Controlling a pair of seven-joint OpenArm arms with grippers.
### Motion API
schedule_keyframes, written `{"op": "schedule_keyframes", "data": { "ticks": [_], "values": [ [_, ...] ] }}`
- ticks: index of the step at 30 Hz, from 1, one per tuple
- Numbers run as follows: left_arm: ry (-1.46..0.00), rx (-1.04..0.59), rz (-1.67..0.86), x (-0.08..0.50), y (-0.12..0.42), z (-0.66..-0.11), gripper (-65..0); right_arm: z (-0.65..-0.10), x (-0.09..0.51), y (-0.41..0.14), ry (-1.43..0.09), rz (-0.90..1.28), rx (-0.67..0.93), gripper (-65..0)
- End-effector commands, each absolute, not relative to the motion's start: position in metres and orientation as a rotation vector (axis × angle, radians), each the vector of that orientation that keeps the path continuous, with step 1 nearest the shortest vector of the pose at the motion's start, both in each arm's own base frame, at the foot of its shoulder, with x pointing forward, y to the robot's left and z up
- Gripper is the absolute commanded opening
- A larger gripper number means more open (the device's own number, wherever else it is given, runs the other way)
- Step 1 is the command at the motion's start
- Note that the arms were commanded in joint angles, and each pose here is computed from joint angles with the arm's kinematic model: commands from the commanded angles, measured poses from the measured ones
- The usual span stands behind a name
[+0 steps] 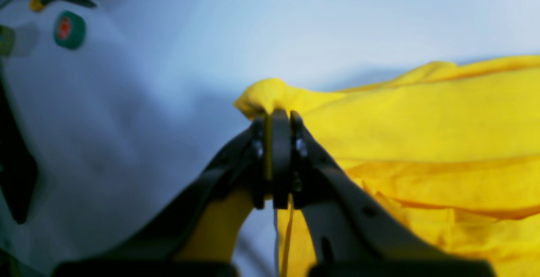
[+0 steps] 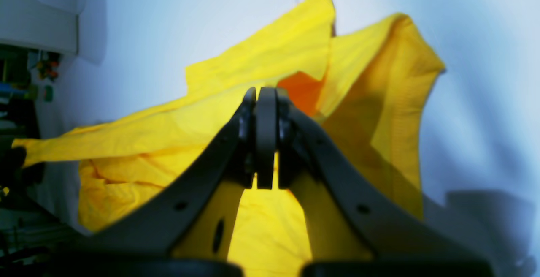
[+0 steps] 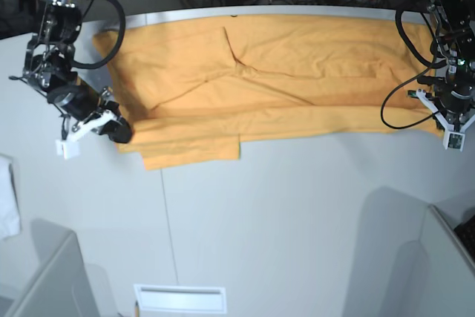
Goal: Fold the T-shirt properly
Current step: 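Lift the hem with both grippers and fold it toward the collar, then lay the hem onto the shoulder edge and open both grippers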
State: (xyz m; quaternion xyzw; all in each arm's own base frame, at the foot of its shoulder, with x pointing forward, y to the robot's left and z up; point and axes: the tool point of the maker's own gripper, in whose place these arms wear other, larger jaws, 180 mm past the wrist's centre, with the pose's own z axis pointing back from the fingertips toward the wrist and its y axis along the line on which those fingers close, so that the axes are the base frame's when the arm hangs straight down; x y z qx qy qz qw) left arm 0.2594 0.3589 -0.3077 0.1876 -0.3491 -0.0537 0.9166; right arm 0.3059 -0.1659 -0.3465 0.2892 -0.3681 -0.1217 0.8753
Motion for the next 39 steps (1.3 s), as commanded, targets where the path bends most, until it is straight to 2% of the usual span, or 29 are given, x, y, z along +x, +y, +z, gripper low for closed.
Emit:
{"op": "schedule_keyframes", "data": {
  "ticks": [1, 7, 28, 33, 39],
  "values": [
    [-0.741, 0.423, -0.13, 0.26, 0.364, -0.295, -65.0, -0.33, 0.311, -0.174, -0.83, -0.248, 0.6, -65.0],
    [-0.701, 0.43, -0.163, 0.241, 0.36, -0.301, -65.0, -0.316, 0.292, -0.187, -0.877, -0.329, 0.631, -65.0],
    [-0.589, 0.445, -0.169, 0.192, 0.369, -0.318, -65.0, -0.336, 0.241, -0.178, -0.772, -0.326, 0.609, -65.0],
    [-0.549, 0.438, -0.176, 0.179, 0.368, -0.327, -65.0, -0.349, 0.234, -0.186, -0.74, -0.305, 0.525, -65.0],
    [-0.514, 0.428, -0.172, 0.166, 0.365, -0.336, -65.0, -0.359, 0.218, -0.186, -0.7, -0.319, 0.513, -65.0]
  ]
}}
